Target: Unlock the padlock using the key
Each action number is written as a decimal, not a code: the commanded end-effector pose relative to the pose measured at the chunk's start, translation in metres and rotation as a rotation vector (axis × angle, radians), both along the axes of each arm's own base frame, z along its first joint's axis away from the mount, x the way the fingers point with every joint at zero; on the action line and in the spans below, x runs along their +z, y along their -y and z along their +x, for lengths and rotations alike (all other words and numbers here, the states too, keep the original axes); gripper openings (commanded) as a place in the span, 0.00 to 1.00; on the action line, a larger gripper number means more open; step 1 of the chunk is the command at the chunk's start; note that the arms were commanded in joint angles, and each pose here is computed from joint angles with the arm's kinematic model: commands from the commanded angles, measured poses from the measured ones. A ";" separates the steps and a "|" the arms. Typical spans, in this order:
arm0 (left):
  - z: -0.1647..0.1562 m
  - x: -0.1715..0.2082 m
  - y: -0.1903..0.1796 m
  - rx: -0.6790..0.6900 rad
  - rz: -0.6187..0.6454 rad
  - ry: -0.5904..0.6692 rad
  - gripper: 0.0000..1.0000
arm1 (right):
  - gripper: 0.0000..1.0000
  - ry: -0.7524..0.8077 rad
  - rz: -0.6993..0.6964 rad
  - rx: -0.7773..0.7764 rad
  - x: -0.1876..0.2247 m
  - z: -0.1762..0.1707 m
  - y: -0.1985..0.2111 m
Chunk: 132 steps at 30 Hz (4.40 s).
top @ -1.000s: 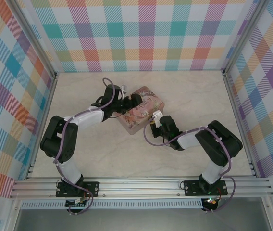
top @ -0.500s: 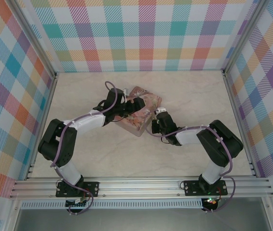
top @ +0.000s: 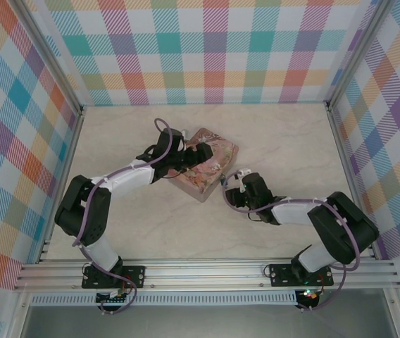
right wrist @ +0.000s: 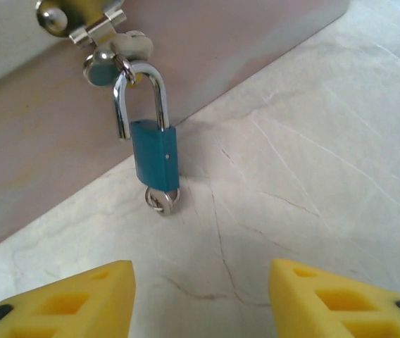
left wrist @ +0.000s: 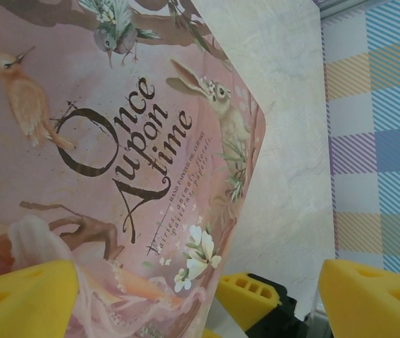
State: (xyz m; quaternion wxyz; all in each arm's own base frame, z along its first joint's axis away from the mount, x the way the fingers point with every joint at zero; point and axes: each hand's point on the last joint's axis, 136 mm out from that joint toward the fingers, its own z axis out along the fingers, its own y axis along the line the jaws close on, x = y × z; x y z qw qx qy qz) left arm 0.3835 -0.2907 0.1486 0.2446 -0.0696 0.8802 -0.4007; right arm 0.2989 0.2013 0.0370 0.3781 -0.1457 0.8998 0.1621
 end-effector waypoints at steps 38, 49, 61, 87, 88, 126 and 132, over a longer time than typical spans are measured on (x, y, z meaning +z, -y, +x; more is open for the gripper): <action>-0.001 0.016 0.001 -0.009 -0.006 0.029 0.89 | 0.21 -0.134 0.479 0.200 -0.007 0.033 -0.036; -0.007 0.024 0.002 -0.024 -0.022 0.043 0.89 | 0.06 -0.104 0.474 0.168 -0.002 0.037 -0.032; -0.023 0.046 0.027 -0.081 -0.034 0.096 0.89 | 0.02 -0.149 0.493 0.029 0.007 0.049 -0.023; -0.052 -0.044 0.028 -0.055 0.010 -0.087 0.89 | 0.02 -0.245 0.426 -0.220 0.017 0.070 -0.001; -0.052 -0.044 0.028 -0.058 0.008 -0.086 0.89 | 0.02 -0.253 0.417 -0.229 0.017 0.071 0.000; -0.063 -0.069 0.034 -0.069 -0.037 -0.142 0.89 | 0.02 -0.229 0.214 -0.338 0.027 0.116 -0.012; -0.063 -0.071 0.032 -0.062 -0.029 -0.146 0.89 | 0.03 -0.183 0.211 -0.356 0.038 0.125 -0.009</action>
